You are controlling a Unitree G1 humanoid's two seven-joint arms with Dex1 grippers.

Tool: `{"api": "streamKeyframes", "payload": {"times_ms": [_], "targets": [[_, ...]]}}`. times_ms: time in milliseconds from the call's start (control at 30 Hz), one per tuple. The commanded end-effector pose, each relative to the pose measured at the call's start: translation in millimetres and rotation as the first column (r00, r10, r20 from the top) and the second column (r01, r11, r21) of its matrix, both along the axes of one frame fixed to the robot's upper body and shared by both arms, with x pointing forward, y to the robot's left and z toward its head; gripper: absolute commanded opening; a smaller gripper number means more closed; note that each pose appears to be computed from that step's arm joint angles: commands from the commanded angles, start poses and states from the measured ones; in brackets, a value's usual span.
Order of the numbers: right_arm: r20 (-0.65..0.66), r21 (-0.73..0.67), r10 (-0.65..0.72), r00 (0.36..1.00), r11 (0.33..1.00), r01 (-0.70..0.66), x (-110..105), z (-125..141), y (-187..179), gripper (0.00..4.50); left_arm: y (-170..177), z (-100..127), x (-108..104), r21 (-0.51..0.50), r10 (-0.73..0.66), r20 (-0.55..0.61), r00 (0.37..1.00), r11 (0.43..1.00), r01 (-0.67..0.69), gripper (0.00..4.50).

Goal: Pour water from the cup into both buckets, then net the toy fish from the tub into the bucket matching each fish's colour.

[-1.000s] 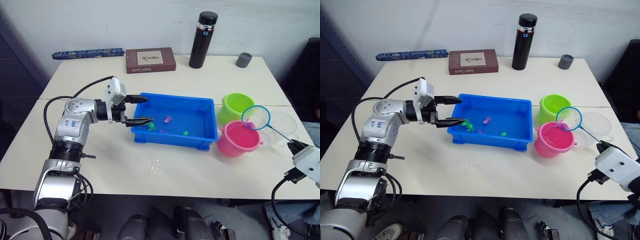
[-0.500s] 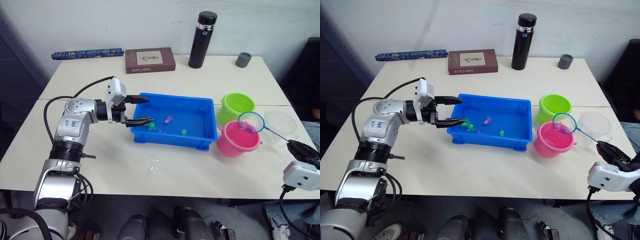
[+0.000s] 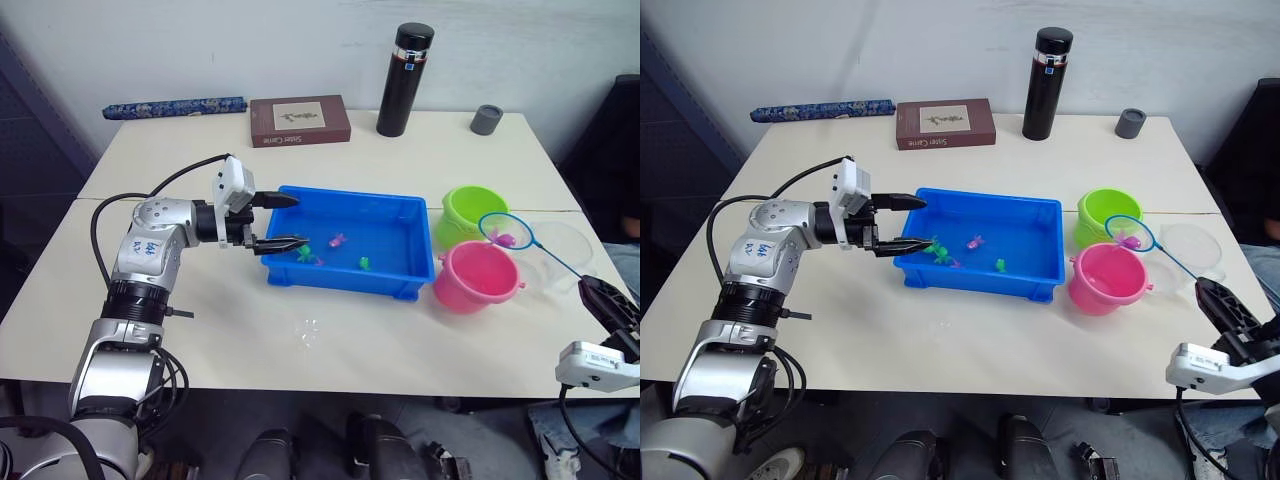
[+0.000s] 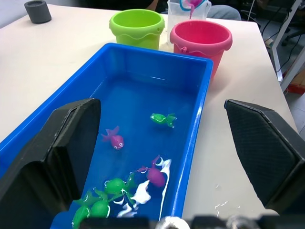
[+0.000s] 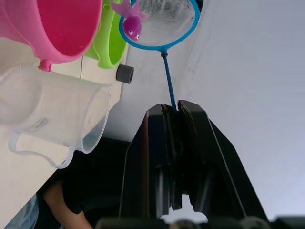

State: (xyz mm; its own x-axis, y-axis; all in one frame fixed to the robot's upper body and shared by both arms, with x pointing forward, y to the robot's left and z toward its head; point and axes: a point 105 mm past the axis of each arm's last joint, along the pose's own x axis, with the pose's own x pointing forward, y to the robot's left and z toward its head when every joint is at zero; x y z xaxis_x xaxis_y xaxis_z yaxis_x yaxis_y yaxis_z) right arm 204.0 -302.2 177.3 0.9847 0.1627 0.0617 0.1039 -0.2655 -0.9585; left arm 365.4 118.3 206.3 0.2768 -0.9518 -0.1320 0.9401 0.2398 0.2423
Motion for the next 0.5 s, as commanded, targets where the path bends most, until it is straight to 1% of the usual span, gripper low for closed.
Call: {"api": "streamKeyframes", "payload": {"times_ms": [33, 233, 333, 433, 500], "targets": [[0.033, -0.035, -0.001, 0.999, 0.999, 0.002, -3.3, 1.0, -2.9, 0.0, 1.5, 9.6, -2.7, -0.009, -0.005, 0.045, 0.999, 1.0, 0.005, 4.47], [0.019, -0.051, 0.006, 1.0, 0.999, -0.005, -2.7, -7.1, -3.2, 0.0, 2.2, 9.3, -4.0, -0.01, -0.003, 0.046, 0.999, 1.0, 0.003, 4.47], [0.06, -0.05, -0.012, 0.998, 0.999, 0.015, -1.8, -1.8, -5.8, 0.0, 3.7, 8.5, -4.3, -0.004, 0.0, 0.046, 0.999, 1.0, 0.0, 4.47], [0.002, -0.045, 0.047, 0.999, 0.998, -0.047, -0.5, -14.9, 5.0, 0.0, 3.5, 8.9, -4.6, -0.007, 0.001, 0.046, 0.999, 1.0, -0.001, 4.47], [0.033, -0.042, 0.014, 0.999, 0.999, -0.013, 1.5, -7.2, -2.8, 0.0, 4.1, 9.6, -4.6, -0.011, 0.003, 0.046, 0.999, 1.0, -0.002, 4.47]]}}
